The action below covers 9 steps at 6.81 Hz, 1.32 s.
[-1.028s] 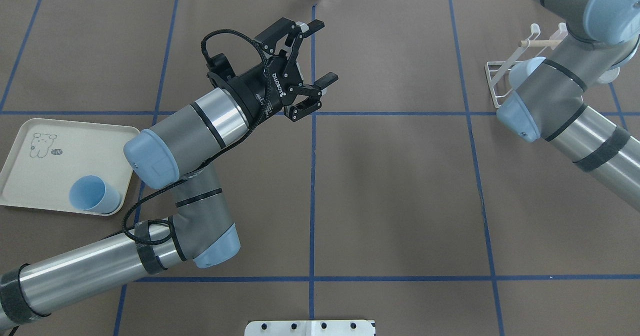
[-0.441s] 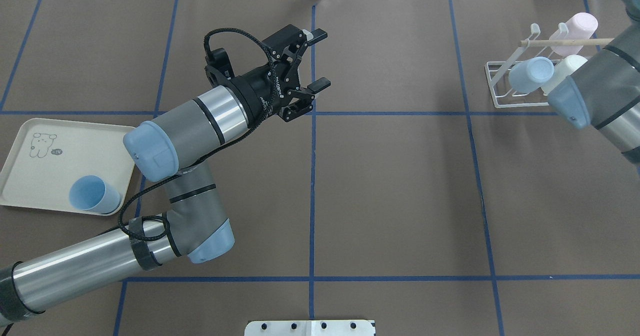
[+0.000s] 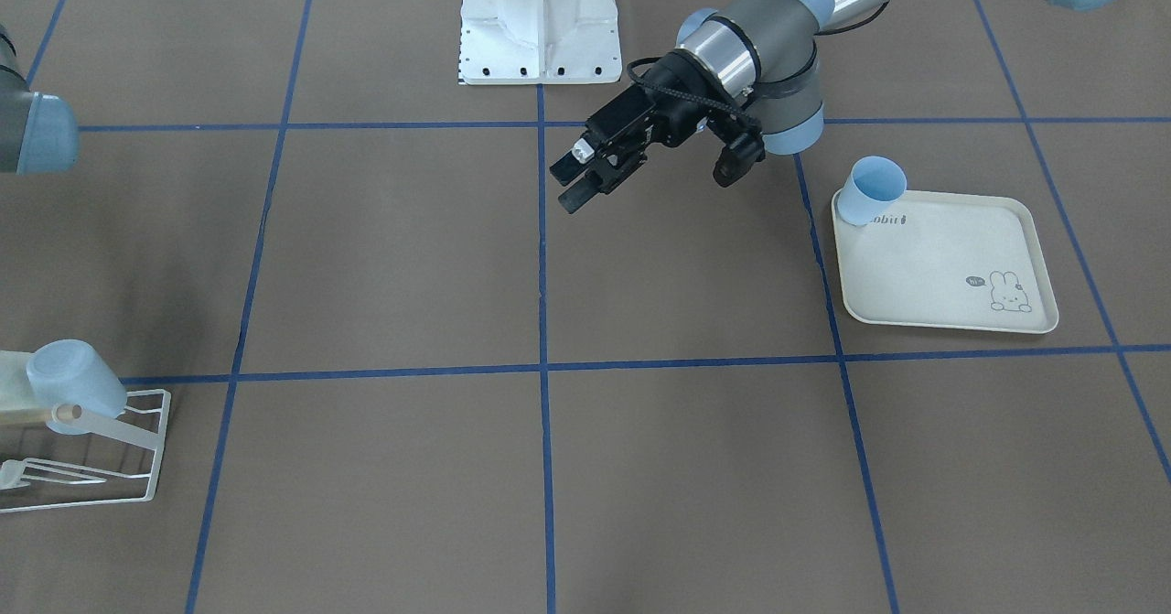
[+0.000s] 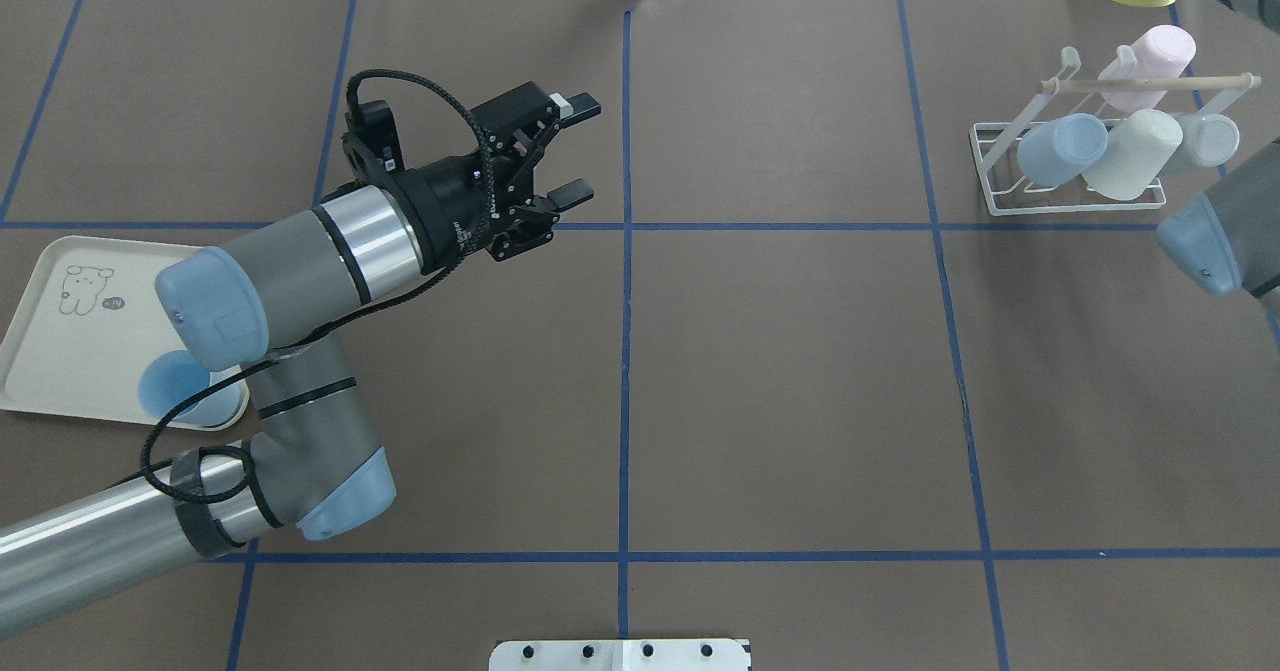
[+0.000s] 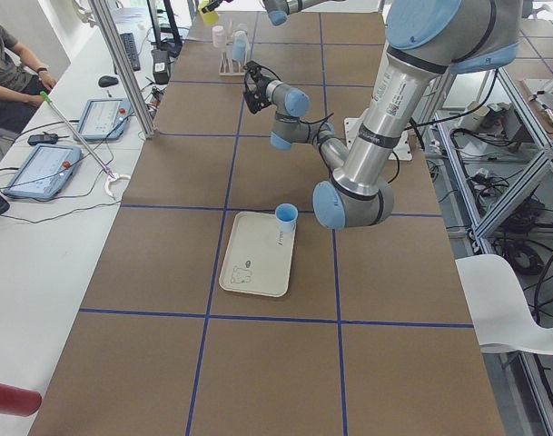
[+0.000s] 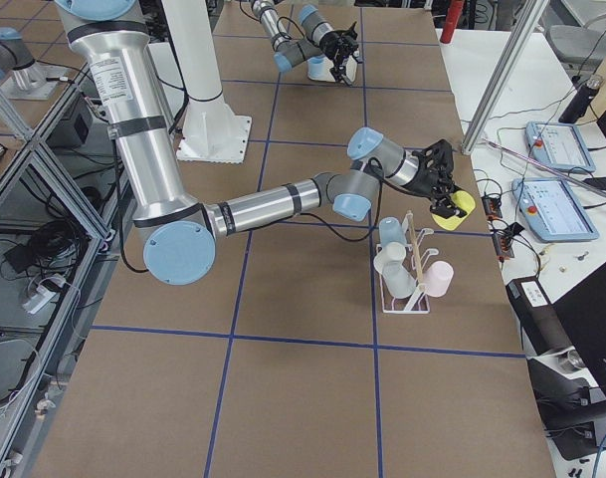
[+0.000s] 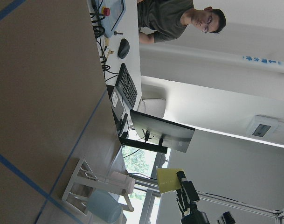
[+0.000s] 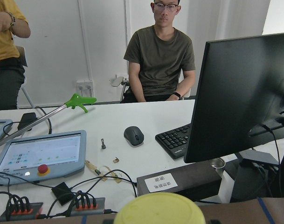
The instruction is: Transfer IKEA cup to right arm and place on rack
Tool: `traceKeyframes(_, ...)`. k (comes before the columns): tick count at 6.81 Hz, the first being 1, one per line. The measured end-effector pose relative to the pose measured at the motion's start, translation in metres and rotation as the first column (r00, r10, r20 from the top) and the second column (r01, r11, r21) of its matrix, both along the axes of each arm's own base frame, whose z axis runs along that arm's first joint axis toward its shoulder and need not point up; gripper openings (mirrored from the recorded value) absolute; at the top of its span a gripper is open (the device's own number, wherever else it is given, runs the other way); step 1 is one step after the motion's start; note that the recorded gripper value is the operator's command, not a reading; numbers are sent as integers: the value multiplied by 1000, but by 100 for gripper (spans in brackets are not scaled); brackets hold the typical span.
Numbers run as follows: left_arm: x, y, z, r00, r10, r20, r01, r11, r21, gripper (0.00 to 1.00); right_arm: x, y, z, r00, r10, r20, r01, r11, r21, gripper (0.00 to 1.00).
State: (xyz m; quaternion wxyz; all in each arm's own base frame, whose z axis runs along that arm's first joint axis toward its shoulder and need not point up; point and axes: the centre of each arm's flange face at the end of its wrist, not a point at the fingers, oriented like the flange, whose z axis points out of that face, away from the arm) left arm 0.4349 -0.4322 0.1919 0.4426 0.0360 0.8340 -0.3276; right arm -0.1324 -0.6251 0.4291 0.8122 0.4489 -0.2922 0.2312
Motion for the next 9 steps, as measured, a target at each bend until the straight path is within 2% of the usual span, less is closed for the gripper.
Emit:
traceKeyframes(2, -12, 5, 11, 999, 12, 36, -13, 1000, 12, 100, -10, -1, 18, 999, 27, -36, -27, 1000, 2, 0)
traceKeyframes(4, -12, 5, 15, 999, 14, 45, -14, 1000, 10, 100, -42, 0, 44, 996, 67, -54, -63, 996, 64, 0)
traceKeyframes(9, -10, 6, 25, 998, 19, 60, -19, 1000, 2, 100, -31, 19, 62, 989, 140, -40, -134, 981, 137, 0)
